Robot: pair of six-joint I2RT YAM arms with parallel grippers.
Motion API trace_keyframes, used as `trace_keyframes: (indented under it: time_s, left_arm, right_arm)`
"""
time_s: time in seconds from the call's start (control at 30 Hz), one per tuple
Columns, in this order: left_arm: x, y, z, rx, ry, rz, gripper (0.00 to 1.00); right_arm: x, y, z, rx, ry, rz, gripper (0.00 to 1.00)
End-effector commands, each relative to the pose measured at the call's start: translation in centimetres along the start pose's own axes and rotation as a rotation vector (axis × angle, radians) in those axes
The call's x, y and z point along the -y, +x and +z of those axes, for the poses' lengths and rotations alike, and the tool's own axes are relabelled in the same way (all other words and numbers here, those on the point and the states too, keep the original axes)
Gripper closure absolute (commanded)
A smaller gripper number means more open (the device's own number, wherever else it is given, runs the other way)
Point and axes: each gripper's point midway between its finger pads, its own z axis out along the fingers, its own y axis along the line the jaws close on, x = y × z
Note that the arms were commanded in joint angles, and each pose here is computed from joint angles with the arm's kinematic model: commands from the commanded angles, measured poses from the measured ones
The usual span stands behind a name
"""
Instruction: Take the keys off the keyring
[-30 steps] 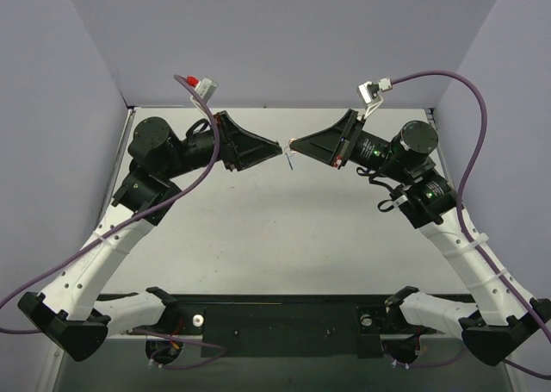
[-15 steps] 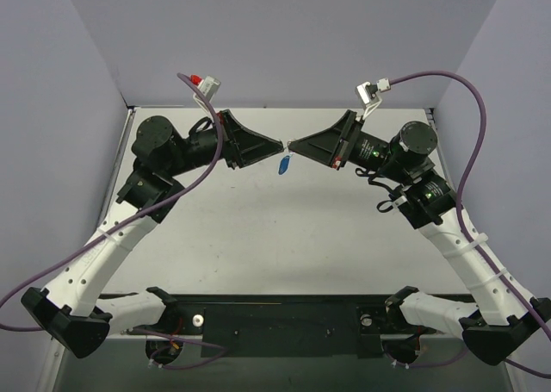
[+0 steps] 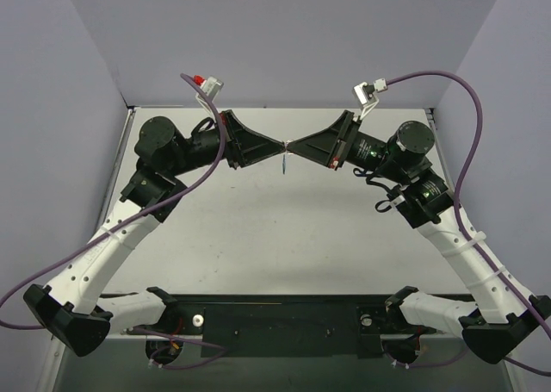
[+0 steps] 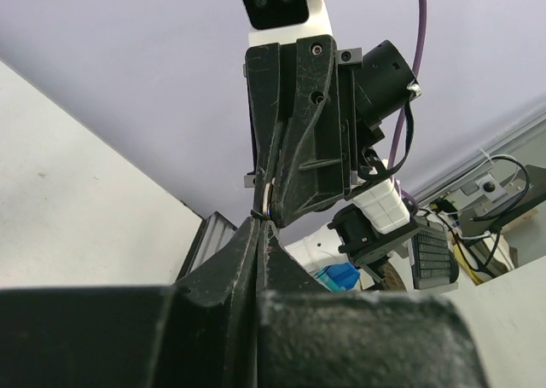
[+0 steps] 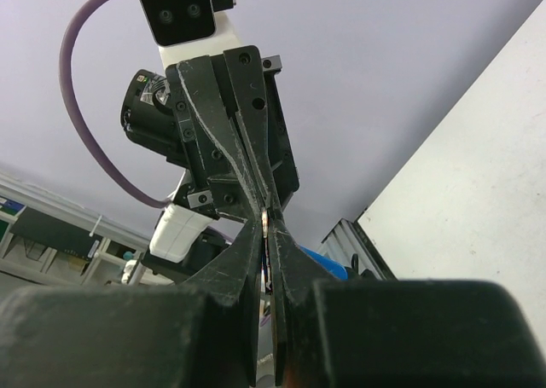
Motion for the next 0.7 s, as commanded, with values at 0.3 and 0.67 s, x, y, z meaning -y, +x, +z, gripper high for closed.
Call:
trace_keyframes:
  time_s: [0.3,0.67]
  left_arm:
    - [2.2,-1.0,0.8,0.143,0.030,0.002,1.00]
    - [-1.5,-1.5,1.1,0.358,-0.151,-0.094,1.00]
  right_arm:
    - [-0.5,-2.0,0.5,0.132,-0.007,-0.024,1.00]
    - [4.6,-2.5,1.9,0.249,0.149,0.063,1.00]
